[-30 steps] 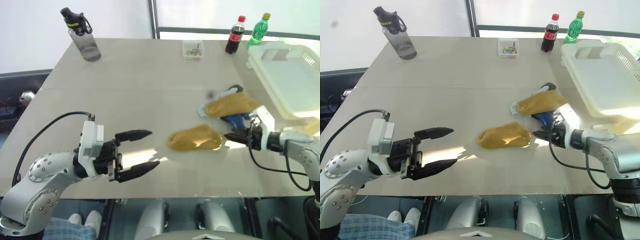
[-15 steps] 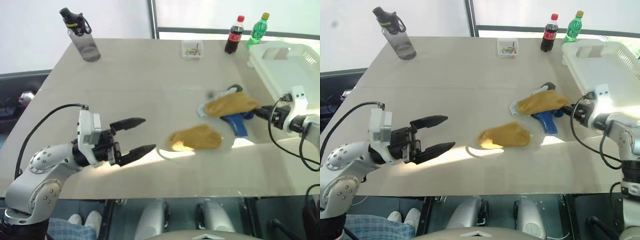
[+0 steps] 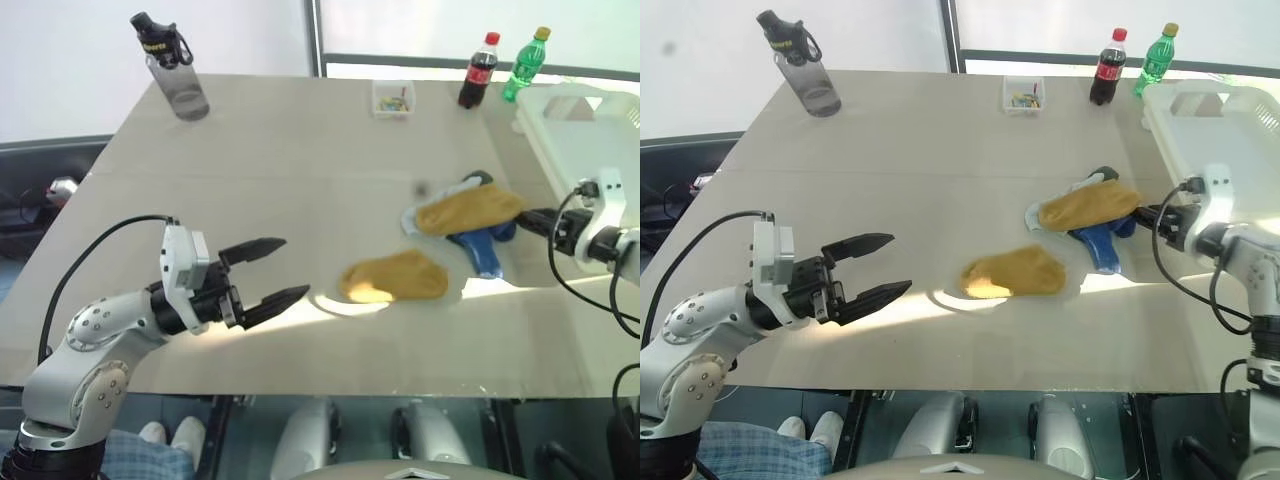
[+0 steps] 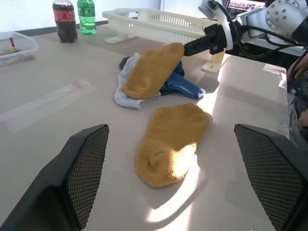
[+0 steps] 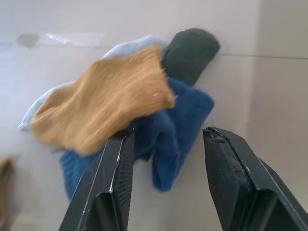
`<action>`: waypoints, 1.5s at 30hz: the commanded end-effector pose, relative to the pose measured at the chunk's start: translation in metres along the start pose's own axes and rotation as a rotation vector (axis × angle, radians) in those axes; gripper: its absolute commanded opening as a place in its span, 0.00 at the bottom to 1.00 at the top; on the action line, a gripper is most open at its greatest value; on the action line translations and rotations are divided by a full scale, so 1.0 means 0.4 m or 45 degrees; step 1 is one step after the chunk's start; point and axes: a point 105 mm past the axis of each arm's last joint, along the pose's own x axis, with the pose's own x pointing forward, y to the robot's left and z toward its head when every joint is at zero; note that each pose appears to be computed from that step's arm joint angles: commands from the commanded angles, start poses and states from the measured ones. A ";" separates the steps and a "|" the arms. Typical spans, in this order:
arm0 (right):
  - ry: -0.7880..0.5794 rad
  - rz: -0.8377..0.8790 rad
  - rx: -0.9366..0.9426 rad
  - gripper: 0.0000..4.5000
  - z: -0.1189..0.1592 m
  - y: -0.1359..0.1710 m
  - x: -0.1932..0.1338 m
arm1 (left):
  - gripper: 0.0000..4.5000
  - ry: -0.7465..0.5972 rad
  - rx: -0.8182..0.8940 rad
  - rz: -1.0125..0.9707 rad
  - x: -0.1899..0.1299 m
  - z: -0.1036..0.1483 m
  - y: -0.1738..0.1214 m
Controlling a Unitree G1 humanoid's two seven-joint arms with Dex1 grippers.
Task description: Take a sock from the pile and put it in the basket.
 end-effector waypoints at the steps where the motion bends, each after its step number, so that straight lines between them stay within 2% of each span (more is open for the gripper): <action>1: -0.038 0.058 -0.067 0.51 0.038 0.017 -0.034 | 1.00 -0.027 0.063 -0.017 0.000 0.024 -0.009; 6: -0.068 0.082 -0.033 0.51 0.056 0.022 -0.046 | 1.00 -0.027 0.066 -0.030 0.003 0.024 -0.008; 15: -0.061 0.057 0.095 0.51 0.040 0.029 -0.005 | 1.00 -0.029 0.070 -0.048 0.010 0.023 -0.008; 22: -0.092 0.049 0.127 0.51 0.052 0.024 -0.001 | 1.00 -0.029 0.066 -0.049 0.010 0.022 -0.013; 25: -0.100 0.042 0.126 0.33 0.058 0.022 0.000 | 1.00 -0.031 0.064 -0.050 0.011 0.022 -0.015; 27: -0.099 0.045 0.122 0.14 0.059 0.024 0.001 | 1.00 -0.033 0.063 -0.051 0.011 0.022 -0.016; 28: -0.100 0.047 0.121 0.01 0.060 0.025 0.001 | 1.00 -0.035 0.062 -0.051 0.011 0.022 -0.016; 34: -0.146 0.118 0.095 0.01 0.087 0.050 -0.008 | 1.00 -0.037 0.059 -0.050 0.011 0.021 -0.016; 41: -0.273 0.449 0.110 0.01 0.152 0.164 -0.057 | 1.00 -0.040 0.056 -0.063 0.014 0.021 -0.016; 45: -0.318 0.547 0.143 0.01 0.178 0.191 -0.089 | 1.00 -0.037 0.057 -0.070 0.015 0.020 -0.015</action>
